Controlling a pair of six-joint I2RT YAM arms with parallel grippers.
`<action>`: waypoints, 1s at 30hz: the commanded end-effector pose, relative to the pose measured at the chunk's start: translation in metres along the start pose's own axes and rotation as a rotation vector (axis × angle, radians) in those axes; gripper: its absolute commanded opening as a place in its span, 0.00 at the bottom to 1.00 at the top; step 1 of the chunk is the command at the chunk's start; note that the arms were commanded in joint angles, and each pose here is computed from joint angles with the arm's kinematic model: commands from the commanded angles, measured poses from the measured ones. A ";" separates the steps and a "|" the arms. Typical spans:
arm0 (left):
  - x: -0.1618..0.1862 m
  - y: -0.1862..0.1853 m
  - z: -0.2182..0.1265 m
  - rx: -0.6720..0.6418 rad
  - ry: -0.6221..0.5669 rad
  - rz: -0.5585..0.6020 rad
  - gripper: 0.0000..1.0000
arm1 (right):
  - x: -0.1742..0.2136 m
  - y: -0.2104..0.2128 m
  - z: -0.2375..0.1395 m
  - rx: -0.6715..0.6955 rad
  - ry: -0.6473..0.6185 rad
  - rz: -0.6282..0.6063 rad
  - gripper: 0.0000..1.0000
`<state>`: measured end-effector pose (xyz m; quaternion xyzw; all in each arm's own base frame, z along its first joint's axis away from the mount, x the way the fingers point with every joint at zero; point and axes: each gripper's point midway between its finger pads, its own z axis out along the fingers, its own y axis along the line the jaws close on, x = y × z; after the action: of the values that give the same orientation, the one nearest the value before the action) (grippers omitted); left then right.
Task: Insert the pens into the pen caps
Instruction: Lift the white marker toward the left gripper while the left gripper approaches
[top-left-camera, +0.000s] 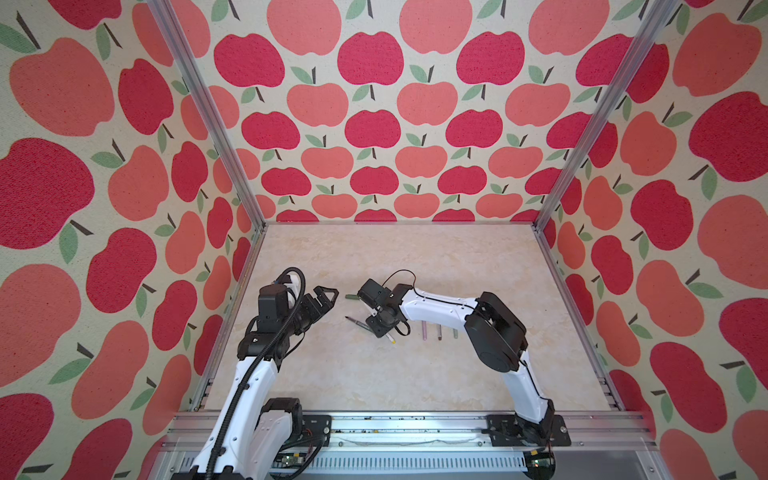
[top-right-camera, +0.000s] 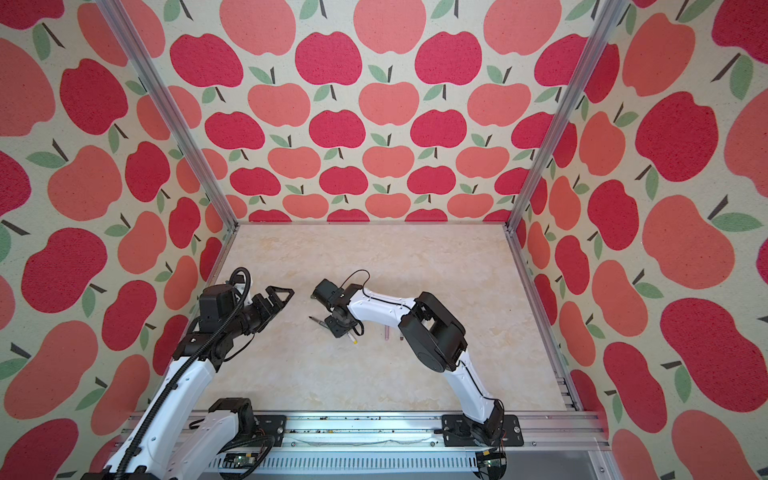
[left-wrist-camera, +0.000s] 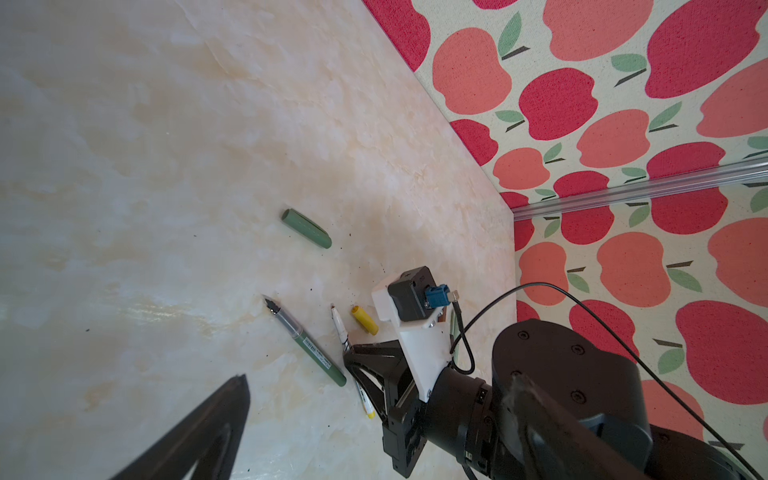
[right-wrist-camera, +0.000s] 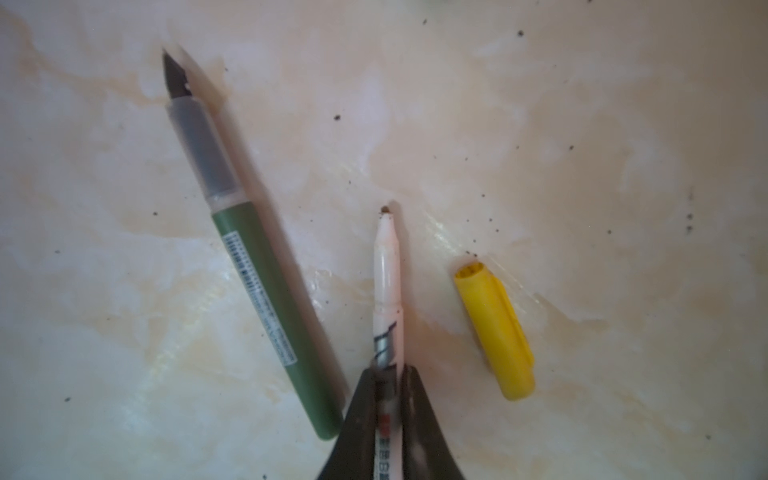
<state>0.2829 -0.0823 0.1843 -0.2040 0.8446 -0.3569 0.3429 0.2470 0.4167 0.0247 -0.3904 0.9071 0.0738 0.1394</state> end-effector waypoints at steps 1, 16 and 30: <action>-0.012 -0.016 -0.001 0.052 -0.026 0.054 1.00 | -0.003 0.002 0.003 -0.030 0.005 -0.008 0.07; -0.014 -0.074 -0.019 0.327 -0.059 0.248 0.98 | -0.077 -0.016 -0.132 -0.247 -0.394 0.122 0.02; 0.047 -0.134 -0.018 0.586 0.103 0.512 0.95 | -0.086 -0.014 -0.240 -0.597 -0.744 0.185 0.02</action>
<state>0.2541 -0.1783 0.2644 0.0944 0.7635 -0.4906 0.4092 0.2768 0.4020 0.2436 -0.2766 0.8072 0.4165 0.3137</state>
